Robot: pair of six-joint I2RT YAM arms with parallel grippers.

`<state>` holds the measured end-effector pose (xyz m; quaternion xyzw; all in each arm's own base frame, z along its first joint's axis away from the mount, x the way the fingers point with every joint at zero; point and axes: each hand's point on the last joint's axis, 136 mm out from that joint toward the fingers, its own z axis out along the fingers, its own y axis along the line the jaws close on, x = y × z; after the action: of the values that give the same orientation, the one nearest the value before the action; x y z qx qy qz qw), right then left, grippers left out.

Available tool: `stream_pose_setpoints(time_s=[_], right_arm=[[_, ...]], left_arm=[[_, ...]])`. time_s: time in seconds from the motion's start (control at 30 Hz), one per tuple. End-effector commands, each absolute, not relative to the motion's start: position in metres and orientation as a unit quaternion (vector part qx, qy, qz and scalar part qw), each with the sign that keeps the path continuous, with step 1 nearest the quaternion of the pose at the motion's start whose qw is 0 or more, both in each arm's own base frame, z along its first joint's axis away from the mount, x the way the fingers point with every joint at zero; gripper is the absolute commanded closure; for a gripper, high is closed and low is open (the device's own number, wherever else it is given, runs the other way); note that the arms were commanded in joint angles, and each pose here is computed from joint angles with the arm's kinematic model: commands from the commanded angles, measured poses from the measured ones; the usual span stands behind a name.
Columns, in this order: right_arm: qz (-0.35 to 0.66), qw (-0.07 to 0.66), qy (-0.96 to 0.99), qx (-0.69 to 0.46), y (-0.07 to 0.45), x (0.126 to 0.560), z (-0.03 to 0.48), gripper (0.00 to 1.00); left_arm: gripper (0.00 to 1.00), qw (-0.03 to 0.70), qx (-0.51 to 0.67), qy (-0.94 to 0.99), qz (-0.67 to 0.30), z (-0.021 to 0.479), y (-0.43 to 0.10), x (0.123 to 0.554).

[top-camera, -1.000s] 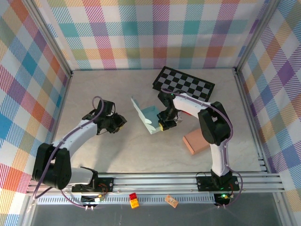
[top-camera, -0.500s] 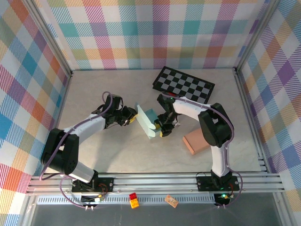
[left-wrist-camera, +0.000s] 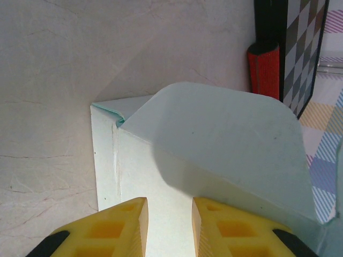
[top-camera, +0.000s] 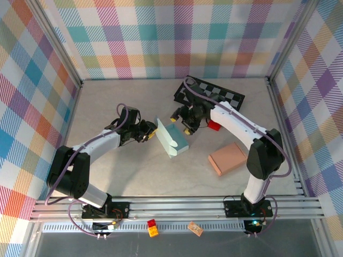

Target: Fold the paper box

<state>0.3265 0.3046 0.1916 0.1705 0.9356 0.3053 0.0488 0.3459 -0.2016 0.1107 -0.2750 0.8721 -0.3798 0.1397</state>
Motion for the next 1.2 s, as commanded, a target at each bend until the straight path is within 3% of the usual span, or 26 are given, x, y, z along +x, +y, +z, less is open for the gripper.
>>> stream_pose_setpoints(time_s=[0.0, 0.2, 0.53, 0.83, 1.0, 1.17], right_arm=[[0.376, 0.112, 0.913, -0.114, 0.332, 0.315, 0.234, 0.33], [0.369, 0.011, 0.899, -0.237, 0.339, 0.282, 0.214, 0.45], [0.357, -0.021, 0.899, -0.255, 0.359, 0.284, 0.197, 0.52], [0.355, -0.017, 0.910, -0.214, 0.369, 0.299, 0.188, 0.76], [0.328, 0.007, 0.928, -0.176, 0.366, 0.310, 0.185, 0.98], [0.341, 0.039, 0.934, -0.103, 0.367, 0.322, 0.194, 1.00]], left_arm=[[0.73, 0.140, -0.275, 0.871, -0.382, 0.111, -0.206, 0.349], [0.72, 0.139, -0.271, 0.873, -0.380, 0.112, -0.207, 0.351], [0.72, 0.132, -0.268, 0.877, -0.376, 0.108, -0.209, 0.352], [0.70, 0.133, -0.262, 0.880, -0.374, 0.111, -0.210, 0.354], [0.64, 0.144, -0.259, 0.880, -0.370, 0.122, -0.206, 0.353], [0.59, 0.157, -0.251, 0.893, -0.338, 0.141, -0.193, 0.341]])
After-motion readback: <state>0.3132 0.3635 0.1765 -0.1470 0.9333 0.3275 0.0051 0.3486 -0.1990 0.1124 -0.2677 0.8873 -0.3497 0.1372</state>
